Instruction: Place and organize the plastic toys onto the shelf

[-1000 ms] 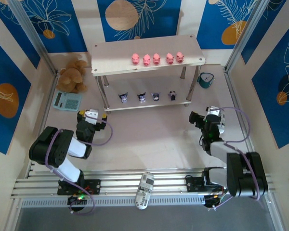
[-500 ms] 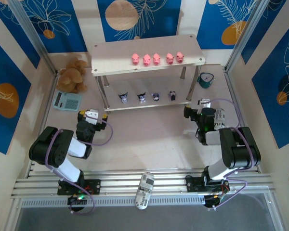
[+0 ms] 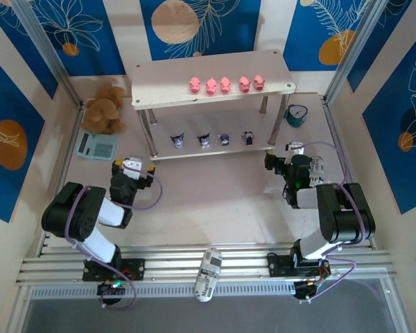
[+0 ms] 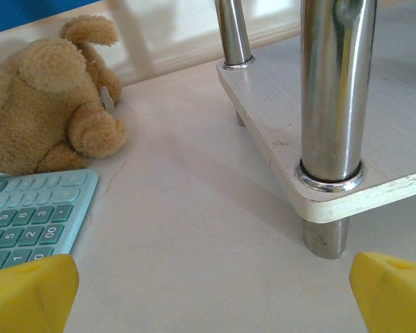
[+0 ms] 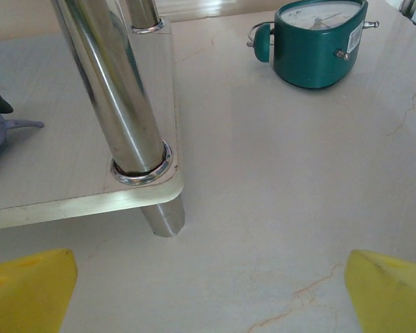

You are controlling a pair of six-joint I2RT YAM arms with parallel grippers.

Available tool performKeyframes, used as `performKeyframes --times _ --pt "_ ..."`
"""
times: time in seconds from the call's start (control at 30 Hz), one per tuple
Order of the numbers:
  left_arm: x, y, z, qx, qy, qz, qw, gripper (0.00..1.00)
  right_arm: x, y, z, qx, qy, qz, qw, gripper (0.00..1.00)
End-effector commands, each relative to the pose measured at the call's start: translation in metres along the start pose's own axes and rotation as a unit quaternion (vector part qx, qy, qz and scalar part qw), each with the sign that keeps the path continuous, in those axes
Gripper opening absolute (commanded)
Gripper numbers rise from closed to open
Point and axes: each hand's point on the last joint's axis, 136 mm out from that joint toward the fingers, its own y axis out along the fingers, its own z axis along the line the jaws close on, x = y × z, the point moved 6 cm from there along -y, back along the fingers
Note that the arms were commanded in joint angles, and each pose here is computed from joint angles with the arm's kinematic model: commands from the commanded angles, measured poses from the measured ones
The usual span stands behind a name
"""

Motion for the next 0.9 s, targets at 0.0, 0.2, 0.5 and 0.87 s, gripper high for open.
performKeyframes --times 0.0,0.2,0.5,0.87 --pt "0.0092 0.0002 0.0046 0.004 -0.011 -0.021 1.0 1.0 0.008 0.0005 0.0022 0.003 0.0 -0.013 1.0 0.99" --pt "0.0093 0.0008 0.0045 0.003 -0.011 -0.02 1.0 1.0 0.008 0.0005 0.0025 0.004 0.0 -0.013 1.0 0.99" --pt "0.0094 0.0038 0.0037 0.0 -0.01 -0.012 1.0 1.0 0.0077 0.0004 0.0026 0.003 0.0 -0.013 1.0 0.99" --pt "0.0097 0.0054 0.0043 -0.009 -0.015 -0.007 1.0 1.0 0.0077 0.0005 0.0029 0.004 0.0 -0.013 1.0 0.99"
